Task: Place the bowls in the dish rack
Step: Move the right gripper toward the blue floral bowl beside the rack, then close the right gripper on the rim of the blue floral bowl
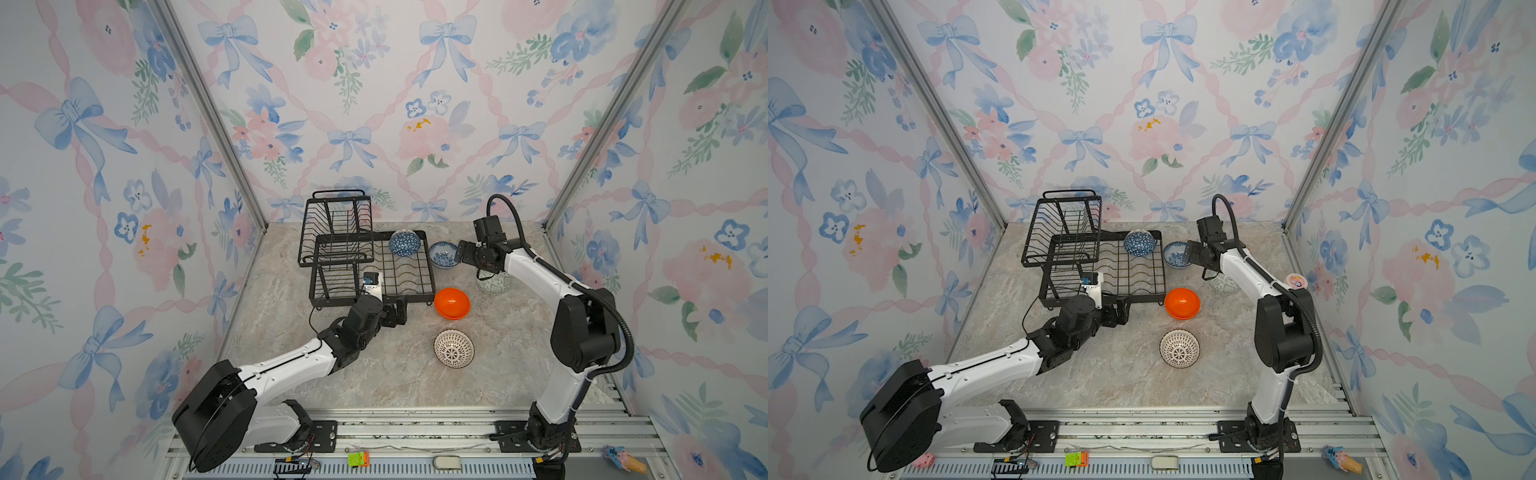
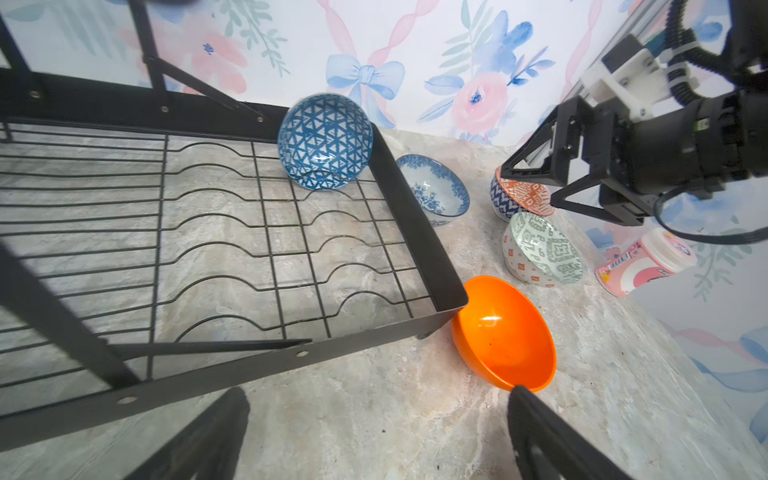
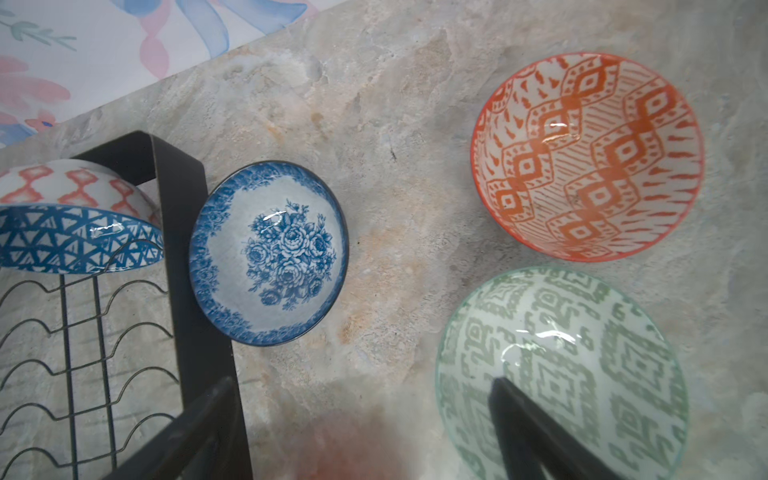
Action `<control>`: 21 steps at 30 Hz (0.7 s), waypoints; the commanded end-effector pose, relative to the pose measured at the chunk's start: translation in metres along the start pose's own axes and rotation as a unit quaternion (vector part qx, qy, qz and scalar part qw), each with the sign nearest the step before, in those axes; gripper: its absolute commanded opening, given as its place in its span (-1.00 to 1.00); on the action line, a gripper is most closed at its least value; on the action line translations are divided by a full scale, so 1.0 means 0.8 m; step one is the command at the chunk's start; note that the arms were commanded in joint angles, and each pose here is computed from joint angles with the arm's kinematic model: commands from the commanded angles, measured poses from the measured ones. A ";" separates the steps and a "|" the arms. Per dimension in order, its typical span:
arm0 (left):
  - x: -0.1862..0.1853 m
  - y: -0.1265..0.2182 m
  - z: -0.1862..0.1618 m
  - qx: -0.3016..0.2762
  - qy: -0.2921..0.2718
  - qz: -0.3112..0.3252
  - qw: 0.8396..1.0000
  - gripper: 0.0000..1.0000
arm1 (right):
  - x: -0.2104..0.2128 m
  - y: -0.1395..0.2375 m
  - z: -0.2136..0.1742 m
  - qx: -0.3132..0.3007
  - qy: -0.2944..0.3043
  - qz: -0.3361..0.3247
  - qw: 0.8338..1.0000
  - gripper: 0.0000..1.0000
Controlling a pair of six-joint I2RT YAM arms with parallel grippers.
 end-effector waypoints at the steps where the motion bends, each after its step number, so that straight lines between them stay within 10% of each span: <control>1: -0.032 -0.009 0.018 -0.024 -0.018 -0.023 0.999 0.96 | 0.005 -0.022 0.005 0.014 -0.026 0.058 0.998 0.94; 21: -0.074 -0.052 0.025 -0.032 -0.039 -0.026 0.998 0.96 | 0.025 -0.113 0.004 0.059 0.015 0.043 0.997 0.35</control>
Point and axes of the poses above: each gripper's point midway between its finger pads, its own y axis back along the fingers, its own x axis along the line the jaws close on, z = x × y, the point moved 4 cm from there along y, back along the fingers, and after that the axes turned 8 degrees about y, right-handed, at the moved point
